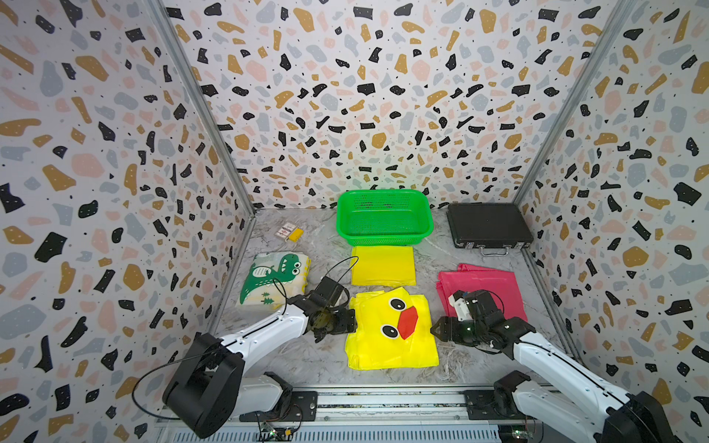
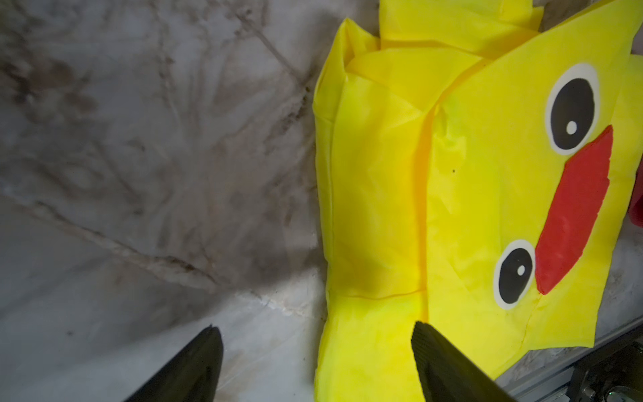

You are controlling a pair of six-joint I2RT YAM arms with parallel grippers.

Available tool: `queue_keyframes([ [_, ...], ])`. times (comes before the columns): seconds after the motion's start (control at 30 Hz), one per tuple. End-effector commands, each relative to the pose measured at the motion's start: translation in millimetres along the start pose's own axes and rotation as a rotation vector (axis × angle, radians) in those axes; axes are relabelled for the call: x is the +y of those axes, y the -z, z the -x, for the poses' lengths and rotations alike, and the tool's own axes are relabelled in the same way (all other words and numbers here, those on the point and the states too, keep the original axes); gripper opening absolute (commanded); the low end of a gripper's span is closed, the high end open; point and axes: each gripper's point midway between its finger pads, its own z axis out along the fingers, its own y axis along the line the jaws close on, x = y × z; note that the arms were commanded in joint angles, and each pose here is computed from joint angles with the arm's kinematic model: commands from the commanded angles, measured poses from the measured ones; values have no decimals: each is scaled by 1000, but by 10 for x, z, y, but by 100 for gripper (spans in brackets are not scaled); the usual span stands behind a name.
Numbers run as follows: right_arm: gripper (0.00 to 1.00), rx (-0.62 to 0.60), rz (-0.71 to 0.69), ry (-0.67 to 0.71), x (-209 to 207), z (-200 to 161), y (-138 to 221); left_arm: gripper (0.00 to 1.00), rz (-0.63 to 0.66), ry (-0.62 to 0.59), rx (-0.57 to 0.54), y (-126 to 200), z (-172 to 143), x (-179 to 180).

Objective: Put the folded raincoat in the basket
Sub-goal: Pick up the raincoat from the center of the board.

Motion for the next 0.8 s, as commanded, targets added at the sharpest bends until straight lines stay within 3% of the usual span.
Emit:
queue_keyframes([
  [0.0, 72, -24, 0, -4, 22, 52, -53, 89, -25, -30, 3, -41, -13, -60],
  [0.77, 67, 35, -49, -16, -119, -93, -407, 85, -17, -54, 51, -249, -135, -90],
])
